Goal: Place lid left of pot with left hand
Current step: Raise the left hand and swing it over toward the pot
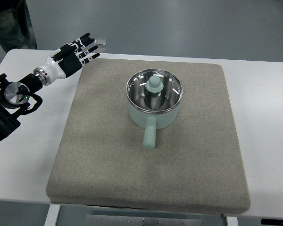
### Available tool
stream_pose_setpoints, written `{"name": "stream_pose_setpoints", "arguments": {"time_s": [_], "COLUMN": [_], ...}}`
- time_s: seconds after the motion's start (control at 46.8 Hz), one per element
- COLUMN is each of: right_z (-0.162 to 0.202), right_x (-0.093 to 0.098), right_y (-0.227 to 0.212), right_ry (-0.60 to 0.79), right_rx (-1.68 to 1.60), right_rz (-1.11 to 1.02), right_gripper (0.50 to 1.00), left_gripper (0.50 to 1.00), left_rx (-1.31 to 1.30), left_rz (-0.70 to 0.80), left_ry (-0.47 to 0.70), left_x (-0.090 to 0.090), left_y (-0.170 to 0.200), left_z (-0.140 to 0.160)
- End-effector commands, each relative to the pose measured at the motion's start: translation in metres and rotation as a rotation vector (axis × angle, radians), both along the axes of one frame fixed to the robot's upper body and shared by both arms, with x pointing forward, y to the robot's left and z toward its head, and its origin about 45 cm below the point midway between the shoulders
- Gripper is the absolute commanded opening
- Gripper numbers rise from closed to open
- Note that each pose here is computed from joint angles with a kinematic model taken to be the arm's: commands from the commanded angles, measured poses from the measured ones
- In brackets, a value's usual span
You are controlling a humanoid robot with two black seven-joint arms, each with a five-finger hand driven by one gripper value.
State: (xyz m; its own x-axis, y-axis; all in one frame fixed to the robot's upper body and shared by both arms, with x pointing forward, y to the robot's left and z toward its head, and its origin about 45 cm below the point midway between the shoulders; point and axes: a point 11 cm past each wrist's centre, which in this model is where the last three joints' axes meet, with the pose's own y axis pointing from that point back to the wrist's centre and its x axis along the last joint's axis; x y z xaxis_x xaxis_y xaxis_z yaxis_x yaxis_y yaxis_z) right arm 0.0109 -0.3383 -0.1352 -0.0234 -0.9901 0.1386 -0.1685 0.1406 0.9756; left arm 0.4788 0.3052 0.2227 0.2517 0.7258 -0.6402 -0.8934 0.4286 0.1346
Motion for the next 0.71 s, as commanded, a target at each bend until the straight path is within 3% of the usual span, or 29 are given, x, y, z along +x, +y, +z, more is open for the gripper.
{"name": "stream_pose_setpoints", "arguments": {"time_s": [0.0,0.556,0.684], "right_z": [0.000,0.000,0.000], "right_x": [0.000,0.000,0.000], "right_y": [0.000,0.000,0.000], "right_ry": [0.000,0.000,0.000], "right_rx": [0.000,0.000,0.000], "right_rz": [0.000,0.000,0.000], "right_gripper": [0.924,0.924,0.924], "left_gripper": [0.996,0.994,0.994], "left_rx": [0.001,0.040,0.161], "left_rz": [-0.004,0.013,-0.032], "left_ry": [0.001,-0.036,-0.055], "left_x": [-0.001,0.010,0.012], "left_y": [0.000,0.011,0.005], "left_z": [-0.001,0.019,0.022]}}
